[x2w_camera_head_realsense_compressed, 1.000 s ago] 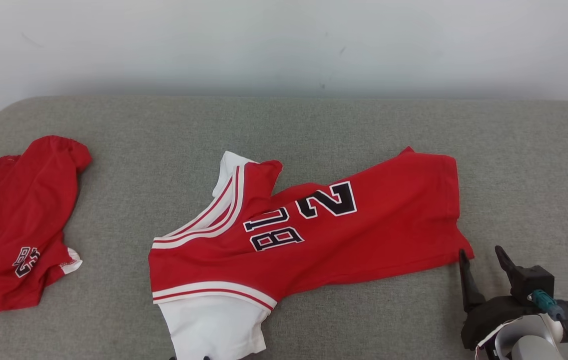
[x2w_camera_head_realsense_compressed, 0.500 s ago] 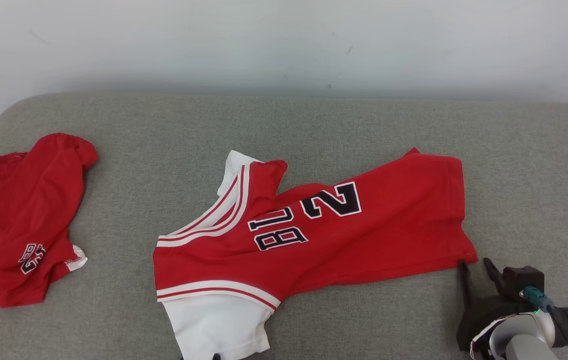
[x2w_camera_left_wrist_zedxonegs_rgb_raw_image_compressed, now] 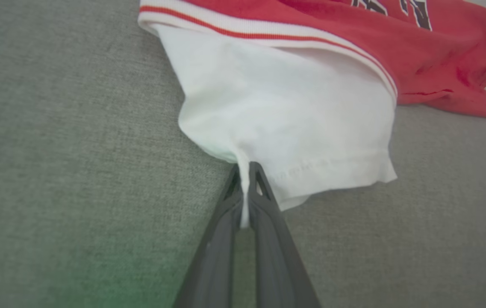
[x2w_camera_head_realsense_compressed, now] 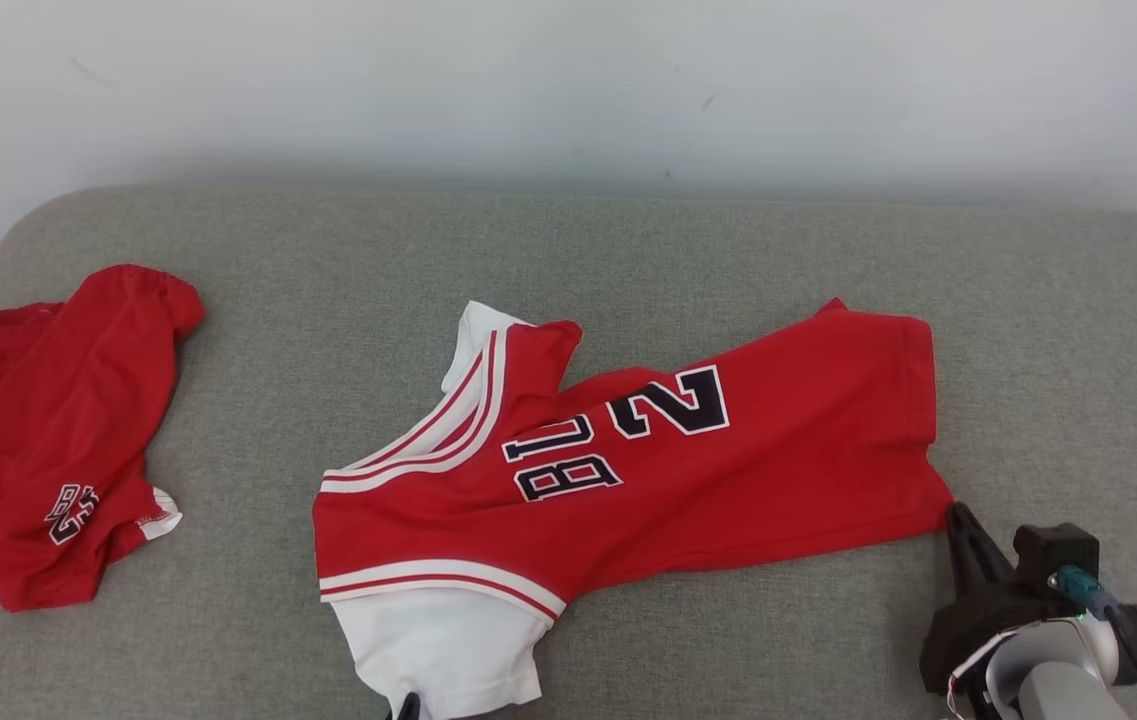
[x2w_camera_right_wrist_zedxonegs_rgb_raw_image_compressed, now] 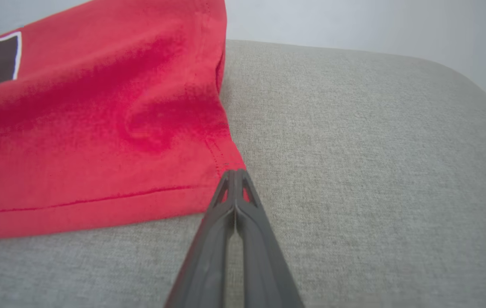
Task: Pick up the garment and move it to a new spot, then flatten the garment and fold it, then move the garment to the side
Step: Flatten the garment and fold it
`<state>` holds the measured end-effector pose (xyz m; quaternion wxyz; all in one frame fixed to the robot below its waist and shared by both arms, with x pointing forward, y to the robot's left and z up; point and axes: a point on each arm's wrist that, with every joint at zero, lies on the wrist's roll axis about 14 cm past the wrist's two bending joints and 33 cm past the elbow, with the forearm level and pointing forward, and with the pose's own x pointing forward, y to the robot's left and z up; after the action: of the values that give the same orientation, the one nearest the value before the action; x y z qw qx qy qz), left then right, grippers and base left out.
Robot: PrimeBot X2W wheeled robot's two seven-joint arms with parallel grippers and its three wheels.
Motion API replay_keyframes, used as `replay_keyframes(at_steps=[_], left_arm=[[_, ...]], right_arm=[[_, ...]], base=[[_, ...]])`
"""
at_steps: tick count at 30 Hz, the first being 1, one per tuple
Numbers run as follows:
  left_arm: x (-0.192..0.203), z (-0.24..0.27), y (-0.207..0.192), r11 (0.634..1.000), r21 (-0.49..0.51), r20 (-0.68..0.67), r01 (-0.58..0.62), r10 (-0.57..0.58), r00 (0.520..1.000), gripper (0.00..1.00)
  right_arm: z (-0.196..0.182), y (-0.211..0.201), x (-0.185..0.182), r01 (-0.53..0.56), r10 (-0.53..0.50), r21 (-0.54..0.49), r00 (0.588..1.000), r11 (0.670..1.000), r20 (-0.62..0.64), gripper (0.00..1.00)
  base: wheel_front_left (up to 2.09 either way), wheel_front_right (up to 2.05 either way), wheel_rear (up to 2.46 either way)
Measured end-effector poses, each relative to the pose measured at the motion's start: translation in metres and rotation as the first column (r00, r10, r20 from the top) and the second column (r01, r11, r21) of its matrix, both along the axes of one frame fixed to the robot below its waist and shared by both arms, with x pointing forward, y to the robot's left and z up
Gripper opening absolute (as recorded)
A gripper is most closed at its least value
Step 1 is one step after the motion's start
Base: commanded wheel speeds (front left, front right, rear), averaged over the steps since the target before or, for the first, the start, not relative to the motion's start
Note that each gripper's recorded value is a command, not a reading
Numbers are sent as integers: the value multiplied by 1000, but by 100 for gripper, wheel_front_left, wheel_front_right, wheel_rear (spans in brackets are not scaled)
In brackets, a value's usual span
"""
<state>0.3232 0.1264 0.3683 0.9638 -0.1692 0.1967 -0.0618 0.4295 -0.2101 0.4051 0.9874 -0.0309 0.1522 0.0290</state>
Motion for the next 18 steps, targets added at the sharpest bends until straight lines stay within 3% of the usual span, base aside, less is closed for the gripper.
replay_keyframes(at_steps=[4,5,6,7,18], left_arm=[[-1,3,0,1000,0,10,-1,1,1000,0],[-1,4,1,1000,-1,15,-5,5,1000,0],[1,8,3,1000,2,29,-10,10,1000,34],[4,11,5,1000,1,42,-18,18,999,100],[-2,19,12,999,18,73,-38,36,997,100]], right_arm=[[1,-5,-5,3,-3,-7,1000,1000,7,0],[2,-6,-6,4,-4,-8,1000,1000,10,11],[2,-7,-7,6,-6,-10,1000,1000,8,83],[0,-8,-9,8,-8,-11,1000,1000,3,100],[3,-11,-5,4,-3,-23,1000,1000,7,100]], base=[[0,0,0],[0,0,0],[0,0,0],[0,0,0],[0,0,0]])
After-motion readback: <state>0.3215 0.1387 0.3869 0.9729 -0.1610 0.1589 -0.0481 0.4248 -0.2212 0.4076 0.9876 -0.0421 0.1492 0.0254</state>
